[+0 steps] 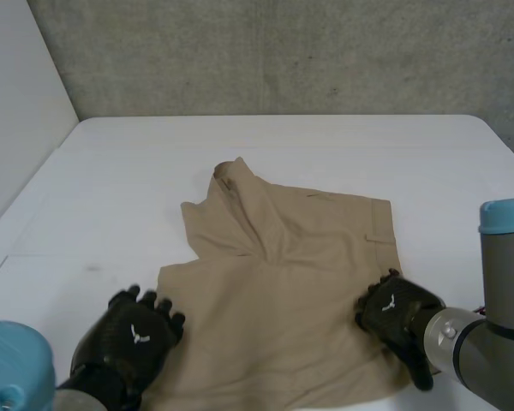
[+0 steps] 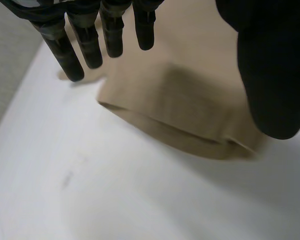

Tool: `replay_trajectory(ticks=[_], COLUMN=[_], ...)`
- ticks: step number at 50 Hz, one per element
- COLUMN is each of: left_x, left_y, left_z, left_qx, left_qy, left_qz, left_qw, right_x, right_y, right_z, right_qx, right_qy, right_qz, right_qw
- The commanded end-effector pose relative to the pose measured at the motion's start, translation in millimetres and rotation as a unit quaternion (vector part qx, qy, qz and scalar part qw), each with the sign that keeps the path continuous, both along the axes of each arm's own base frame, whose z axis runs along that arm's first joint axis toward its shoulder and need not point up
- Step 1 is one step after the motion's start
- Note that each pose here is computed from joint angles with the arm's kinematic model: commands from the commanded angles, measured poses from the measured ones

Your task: Fold the shorts.

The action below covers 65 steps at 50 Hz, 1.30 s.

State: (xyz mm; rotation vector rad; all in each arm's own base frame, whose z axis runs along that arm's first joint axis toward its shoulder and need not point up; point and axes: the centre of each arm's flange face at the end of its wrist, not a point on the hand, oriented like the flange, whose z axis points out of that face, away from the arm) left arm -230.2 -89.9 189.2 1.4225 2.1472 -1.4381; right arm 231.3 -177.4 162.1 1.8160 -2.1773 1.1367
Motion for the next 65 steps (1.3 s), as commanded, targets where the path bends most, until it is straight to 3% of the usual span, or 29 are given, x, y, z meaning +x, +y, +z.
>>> replay_trajectory(ticks=[1, 6, 12, 16, 26, 32, 53, 65], left_x=[-12, -26, -49, -66, -84, -95, -101, -82], left_y=[-41, -80, -137, -172, -245, -256, -279, -280], left_z=[35, 55, 46, 28, -32, -57, -86, -82], left_qx=[-0.069, -0.122, -0.121, -0.101, -0.071, -0.055, -0.059, -0.113], left_qy=[0.070, 0.137, 0.186, 0.200, 0.199, 0.206, 0.180, 0.056], left_qz=[0.032, 0.018, -0.059, -0.087, -0.096, -0.129, -0.134, -0.044], left_qw=[0.995, 0.983, 0.973, 0.971, 0.973, 0.969, 0.973, 0.991], right_x=[0, -4, -11, -18, -28, -28, -31, -30], right_y=[-10, 2, 16, 20, 30, 36, 34, 35], right_z=[15, 13, 2, -5, -6, -9, -11, -11], right_qx=[-0.074, -0.068, -0.045, -0.039, -0.050, -0.038, -0.031, -0.030], right_qy=[-0.052, -0.053, -0.041, -0.039, -0.051, -0.060, -0.089, -0.094], right_qz=[-0.020, -0.021, -0.024, -0.034, -0.044, -0.040, -0.071, -0.066], right_qw=[0.996, 0.996, 0.998, 0.998, 0.996, 0.997, 0.993, 0.993])
